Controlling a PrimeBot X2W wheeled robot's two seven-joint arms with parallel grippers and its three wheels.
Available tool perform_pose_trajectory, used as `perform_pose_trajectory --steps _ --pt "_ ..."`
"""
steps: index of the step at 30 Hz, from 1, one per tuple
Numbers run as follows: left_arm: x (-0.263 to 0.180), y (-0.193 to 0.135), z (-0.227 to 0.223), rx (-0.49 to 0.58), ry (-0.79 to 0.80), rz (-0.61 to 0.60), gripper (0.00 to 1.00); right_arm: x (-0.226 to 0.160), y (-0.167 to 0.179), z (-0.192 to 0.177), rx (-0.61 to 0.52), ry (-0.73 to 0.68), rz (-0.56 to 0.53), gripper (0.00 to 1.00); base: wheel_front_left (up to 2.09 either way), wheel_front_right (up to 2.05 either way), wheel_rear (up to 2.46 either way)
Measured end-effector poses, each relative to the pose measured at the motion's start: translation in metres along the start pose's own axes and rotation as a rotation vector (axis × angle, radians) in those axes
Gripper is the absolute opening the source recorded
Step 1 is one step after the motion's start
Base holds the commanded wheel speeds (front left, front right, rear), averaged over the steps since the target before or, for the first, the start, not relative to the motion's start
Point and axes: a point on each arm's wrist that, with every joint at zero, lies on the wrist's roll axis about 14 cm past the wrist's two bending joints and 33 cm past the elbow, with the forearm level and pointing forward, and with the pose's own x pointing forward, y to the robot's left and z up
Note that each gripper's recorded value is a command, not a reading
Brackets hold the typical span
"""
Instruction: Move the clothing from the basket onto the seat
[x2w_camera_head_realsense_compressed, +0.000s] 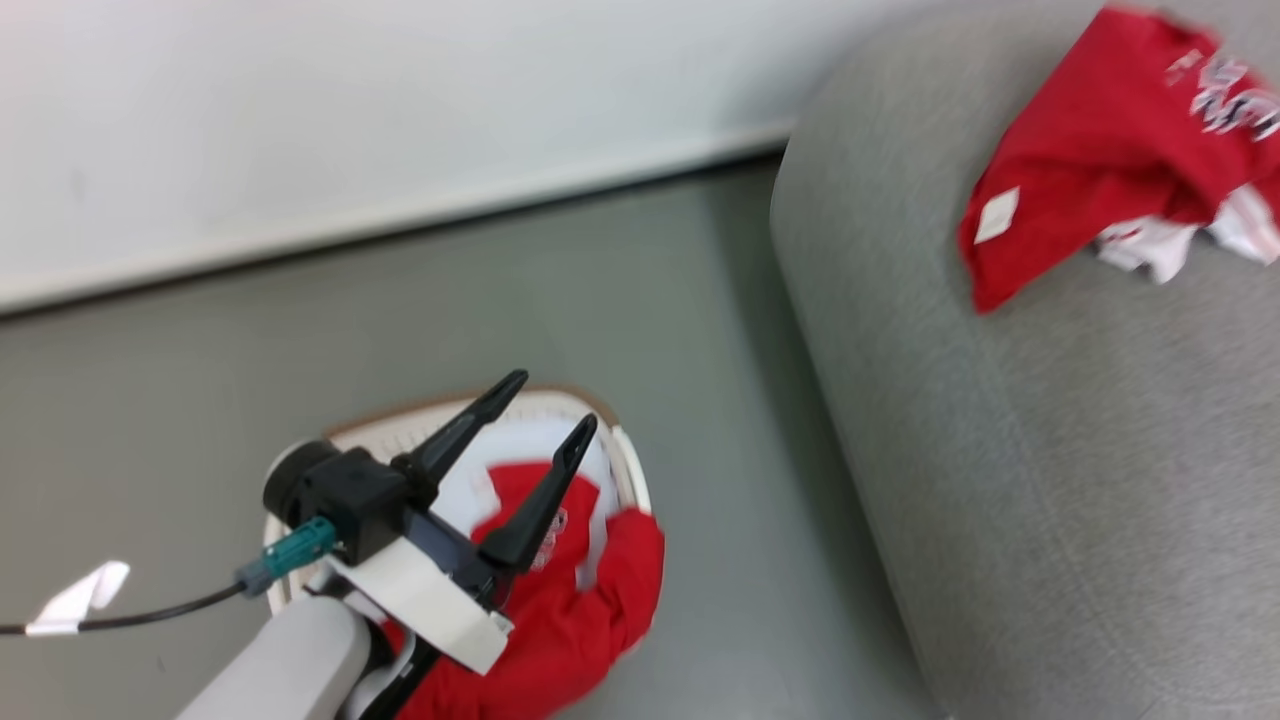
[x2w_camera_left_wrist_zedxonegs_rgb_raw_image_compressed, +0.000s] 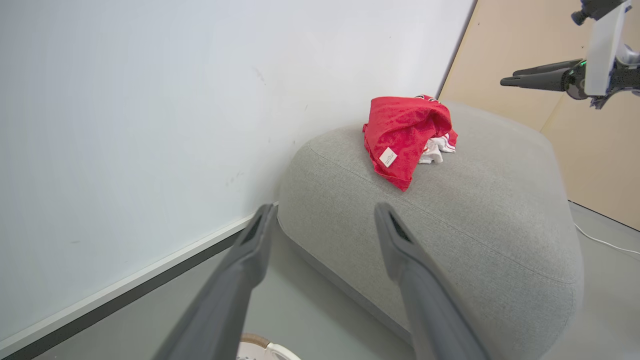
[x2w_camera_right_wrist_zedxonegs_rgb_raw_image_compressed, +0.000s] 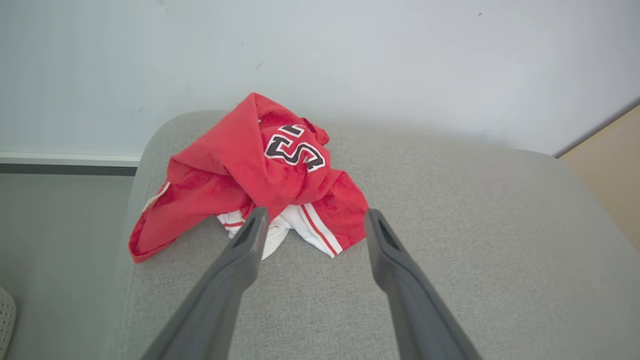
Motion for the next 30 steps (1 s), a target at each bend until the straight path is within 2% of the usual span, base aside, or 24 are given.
perform_pose_trajectory --steps 8,15,24,30 --pt "-0.017 -0.005 0.057 0.060 -0.101 0.126 1.00 -0.080 0.015 0.086 0.028 -0.372 0.108 1.00 0.00 0.00 0.00" --pt "-0.051 0.017 0.093 0.113 -0.174 0.295 1.00 -0.133 0.046 0.127 0.102 -0.650 0.204 1.00 0.00 0.00 0.00" --pt "-0.125 0.063 0.111 0.140 -0.225 0.584 1.00 -0.162 0.099 0.132 0.245 -0.858 0.315 1.00 0.00 0.00 0.00" --pt "-0.168 0.074 0.109 0.144 -0.241 0.724 1.00 -0.165 0.140 0.091 0.298 -0.833 0.379 1.00 0.00 0.00 0.00"
